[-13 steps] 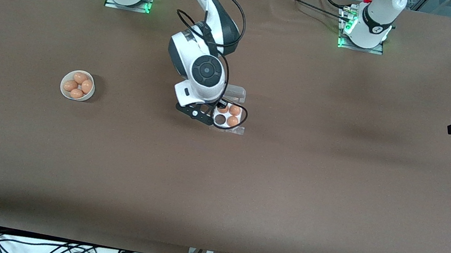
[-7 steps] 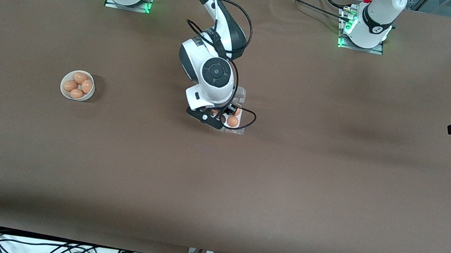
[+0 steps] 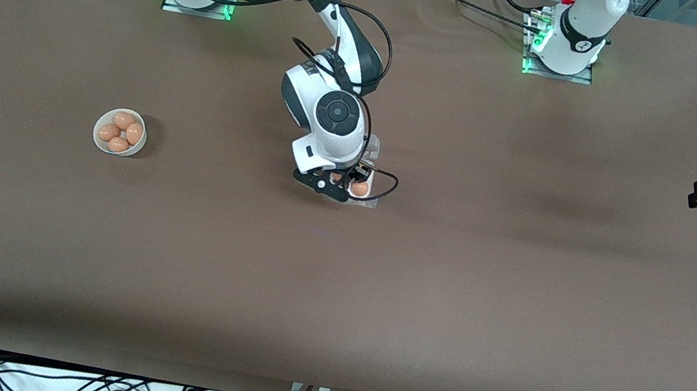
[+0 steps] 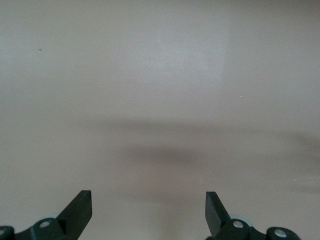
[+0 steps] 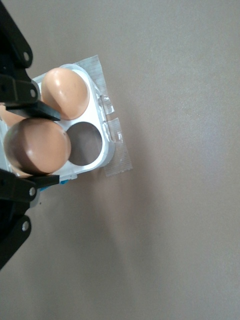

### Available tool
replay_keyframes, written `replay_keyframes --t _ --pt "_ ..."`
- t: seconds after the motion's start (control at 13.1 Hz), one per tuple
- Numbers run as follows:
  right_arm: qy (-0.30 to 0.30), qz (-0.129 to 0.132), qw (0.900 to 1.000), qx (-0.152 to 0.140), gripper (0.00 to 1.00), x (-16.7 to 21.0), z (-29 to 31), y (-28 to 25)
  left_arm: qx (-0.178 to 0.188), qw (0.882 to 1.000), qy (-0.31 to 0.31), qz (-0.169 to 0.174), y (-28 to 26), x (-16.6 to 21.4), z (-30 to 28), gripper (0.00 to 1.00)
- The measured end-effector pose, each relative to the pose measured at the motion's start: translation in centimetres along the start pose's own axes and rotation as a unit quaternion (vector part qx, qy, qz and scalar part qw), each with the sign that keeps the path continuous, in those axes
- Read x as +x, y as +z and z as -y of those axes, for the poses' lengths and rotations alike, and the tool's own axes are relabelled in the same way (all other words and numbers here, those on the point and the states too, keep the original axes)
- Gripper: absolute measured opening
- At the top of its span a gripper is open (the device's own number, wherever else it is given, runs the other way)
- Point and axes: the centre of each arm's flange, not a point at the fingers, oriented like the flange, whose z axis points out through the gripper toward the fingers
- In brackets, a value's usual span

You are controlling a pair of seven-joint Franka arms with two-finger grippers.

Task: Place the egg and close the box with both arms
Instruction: 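Lower the egg into the slot while the left gripper moves inward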

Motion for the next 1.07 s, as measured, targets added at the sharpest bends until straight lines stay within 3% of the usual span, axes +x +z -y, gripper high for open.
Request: replay_keyframes --t 0.84,1.07 --pt "-0.002 -0.006 1.000 0.007 0.48 0.0 0.4 0.6 0.000 1.000 0.015 0.010 0.2 -0.2 -1.7 1.00" --pt "0.000 -0.005 1.000 0.004 0.74 0.0 0.3 0.9 -0.011 1.000 0.015 0.014 0.5 -0.1 -2.0 1.00"
